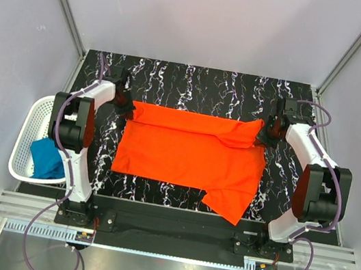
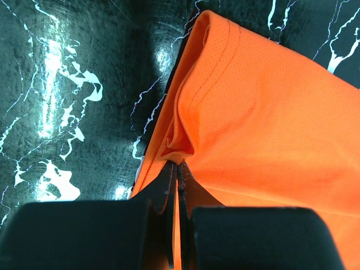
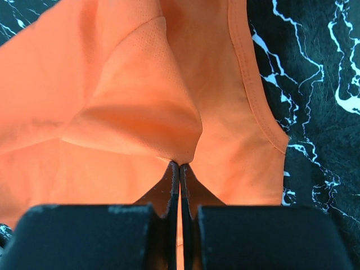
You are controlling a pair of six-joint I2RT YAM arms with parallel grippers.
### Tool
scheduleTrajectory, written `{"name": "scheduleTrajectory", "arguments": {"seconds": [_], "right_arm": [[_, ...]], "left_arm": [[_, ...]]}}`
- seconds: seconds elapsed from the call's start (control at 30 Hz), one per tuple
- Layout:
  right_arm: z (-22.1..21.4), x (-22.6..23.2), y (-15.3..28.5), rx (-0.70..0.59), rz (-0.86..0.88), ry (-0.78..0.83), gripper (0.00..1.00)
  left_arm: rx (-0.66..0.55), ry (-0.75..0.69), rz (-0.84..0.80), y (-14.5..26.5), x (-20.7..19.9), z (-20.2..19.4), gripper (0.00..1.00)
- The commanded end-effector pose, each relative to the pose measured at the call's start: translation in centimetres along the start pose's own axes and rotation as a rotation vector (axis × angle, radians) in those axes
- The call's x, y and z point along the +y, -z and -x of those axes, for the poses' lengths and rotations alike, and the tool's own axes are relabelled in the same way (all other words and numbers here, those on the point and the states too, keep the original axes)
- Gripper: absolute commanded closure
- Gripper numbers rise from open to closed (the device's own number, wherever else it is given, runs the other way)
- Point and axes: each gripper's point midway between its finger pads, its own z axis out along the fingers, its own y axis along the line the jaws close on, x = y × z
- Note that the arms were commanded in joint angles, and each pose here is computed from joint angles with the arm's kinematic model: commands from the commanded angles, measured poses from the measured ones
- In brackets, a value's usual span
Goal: Fold and stack the t-shirts
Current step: Fold the tshirt
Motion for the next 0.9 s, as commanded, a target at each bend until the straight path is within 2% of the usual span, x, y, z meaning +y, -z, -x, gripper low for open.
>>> {"name": "scheduleTrajectory", "arguments": {"seconds": [0.0,0.37,0.67,0.73,0.8,0.83,0.87], "right_arm": [[0.0,0.1,0.1,0.005,0.017,0.002,1.00],[-0.2,-0.6,-0.5,0.012,-0.015,-0.005,1.00],[-3.7,-3.0,-1.8,0.108,-0.096,-0.091,0.99],[-4.7,-3.4,-2.3,0.153,-0.092,-0.132,0.87],[-5.3,-3.9,-2.2,0.213,-0.053,-0.202,0.81],[-4.8,-4.3,-1.7,0.204,-0.054,-0.194,0.65],[-4.4,-4.6,-0.8,0.187,-0.071,-0.182,0.56]], "left_arm": [[-0.027,-0.019,-0.002,0.2,-0.1,0.9,1.00],[-0.016,-0.016,0.008,-0.1,0.2,0.5,1.00],[-0.022,-0.021,0.012,0.1,0.3,0.6,0.94],[-0.030,-0.023,0.010,0.5,0.3,0.6,0.87],[-0.040,-0.020,0.001,1.2,0.0,0.8,0.84],[-0.044,-0.019,-0.001,1.7,-0.2,0.9,0.79],[-0.048,-0.018,-0.004,2.2,-0.3,1.0,0.75]]}}
